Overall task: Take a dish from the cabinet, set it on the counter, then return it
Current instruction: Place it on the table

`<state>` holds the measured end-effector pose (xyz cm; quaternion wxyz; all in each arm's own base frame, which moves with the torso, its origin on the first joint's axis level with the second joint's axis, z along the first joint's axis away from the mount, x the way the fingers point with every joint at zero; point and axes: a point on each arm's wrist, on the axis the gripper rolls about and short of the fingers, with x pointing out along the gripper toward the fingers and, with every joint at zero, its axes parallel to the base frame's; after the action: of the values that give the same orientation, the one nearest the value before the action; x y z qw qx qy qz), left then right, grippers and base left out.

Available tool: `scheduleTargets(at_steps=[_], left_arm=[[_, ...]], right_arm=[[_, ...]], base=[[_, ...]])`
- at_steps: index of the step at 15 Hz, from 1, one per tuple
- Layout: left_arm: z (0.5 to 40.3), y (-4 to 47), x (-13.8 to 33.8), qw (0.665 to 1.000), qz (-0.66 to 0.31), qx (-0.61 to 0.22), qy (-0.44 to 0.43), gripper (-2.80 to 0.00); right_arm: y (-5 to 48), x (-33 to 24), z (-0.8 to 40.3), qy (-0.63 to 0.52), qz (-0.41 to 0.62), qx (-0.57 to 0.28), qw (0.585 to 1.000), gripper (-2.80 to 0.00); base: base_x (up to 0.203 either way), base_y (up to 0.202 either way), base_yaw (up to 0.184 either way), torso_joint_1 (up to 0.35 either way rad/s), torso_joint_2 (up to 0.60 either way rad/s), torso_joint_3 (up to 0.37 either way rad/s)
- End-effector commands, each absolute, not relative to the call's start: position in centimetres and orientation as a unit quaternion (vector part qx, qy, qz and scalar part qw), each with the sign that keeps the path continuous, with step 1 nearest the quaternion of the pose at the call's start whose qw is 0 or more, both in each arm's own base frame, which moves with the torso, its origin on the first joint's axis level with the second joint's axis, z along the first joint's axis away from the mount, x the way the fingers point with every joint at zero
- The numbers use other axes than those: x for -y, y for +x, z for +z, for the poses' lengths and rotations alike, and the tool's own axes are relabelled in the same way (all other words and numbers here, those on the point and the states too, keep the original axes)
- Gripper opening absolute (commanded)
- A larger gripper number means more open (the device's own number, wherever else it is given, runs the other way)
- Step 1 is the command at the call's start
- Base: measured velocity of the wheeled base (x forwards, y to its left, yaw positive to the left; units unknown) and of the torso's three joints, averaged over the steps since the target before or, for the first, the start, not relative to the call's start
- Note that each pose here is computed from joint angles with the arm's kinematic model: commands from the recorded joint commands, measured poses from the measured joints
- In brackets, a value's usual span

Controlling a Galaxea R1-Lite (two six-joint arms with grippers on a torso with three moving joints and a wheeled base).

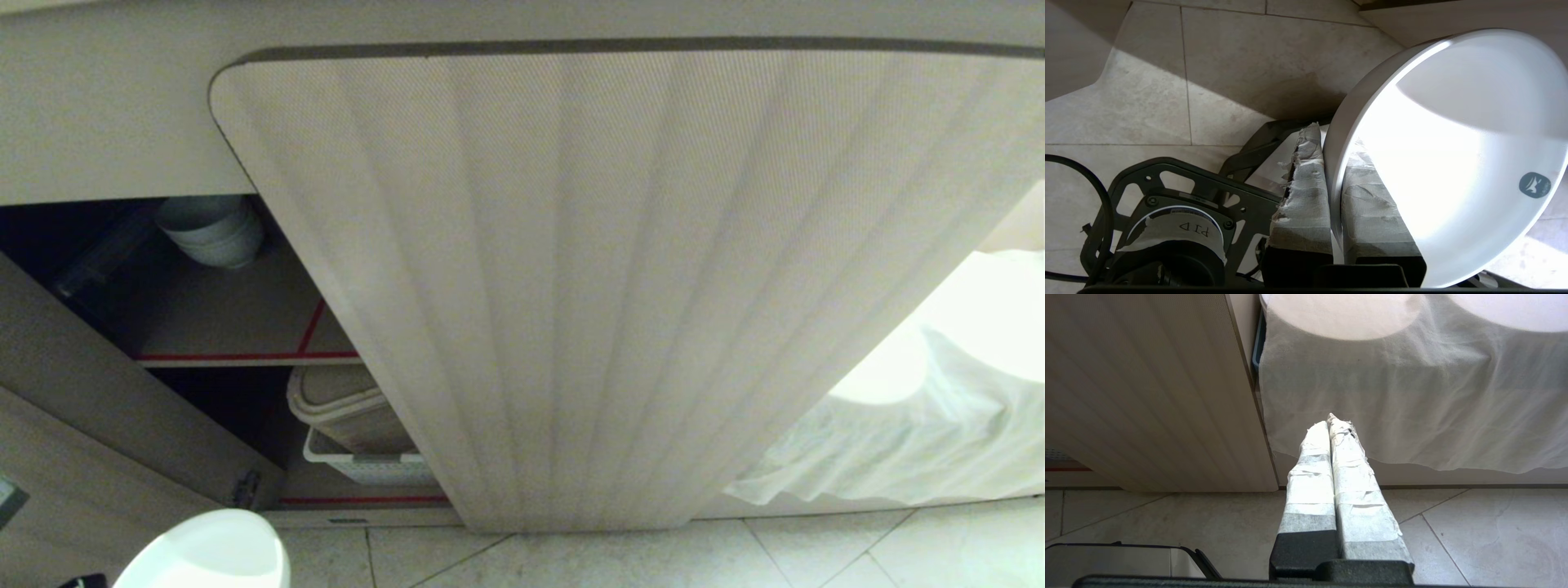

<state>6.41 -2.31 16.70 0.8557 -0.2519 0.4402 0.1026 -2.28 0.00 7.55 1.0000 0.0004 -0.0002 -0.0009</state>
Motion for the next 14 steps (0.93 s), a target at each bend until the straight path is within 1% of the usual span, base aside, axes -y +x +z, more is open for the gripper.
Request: scheduleTargets(at_steps=[1, 14], left_arm=[[16.78, 6.26, 2.42, 0.857, 0.093, -0.440, -0.249, -2.80], [16.71, 7.02, 2.81, 0.857, 0.091, -0.451, -0.234, -2.80]], right_arm=[[-2.28, 0.00, 7.56, 0.001, -0.001, 0.001, 1.000, -2.80], [-2.28, 0.00, 7.55, 0.000, -0.001, 0.000, 1.000, -2.80]], base=[[0.000, 0.000, 0.000, 0.000, 0.00, 0.000], [0.000, 0.000, 0.000, 0.000, 0.00, 0.000]])
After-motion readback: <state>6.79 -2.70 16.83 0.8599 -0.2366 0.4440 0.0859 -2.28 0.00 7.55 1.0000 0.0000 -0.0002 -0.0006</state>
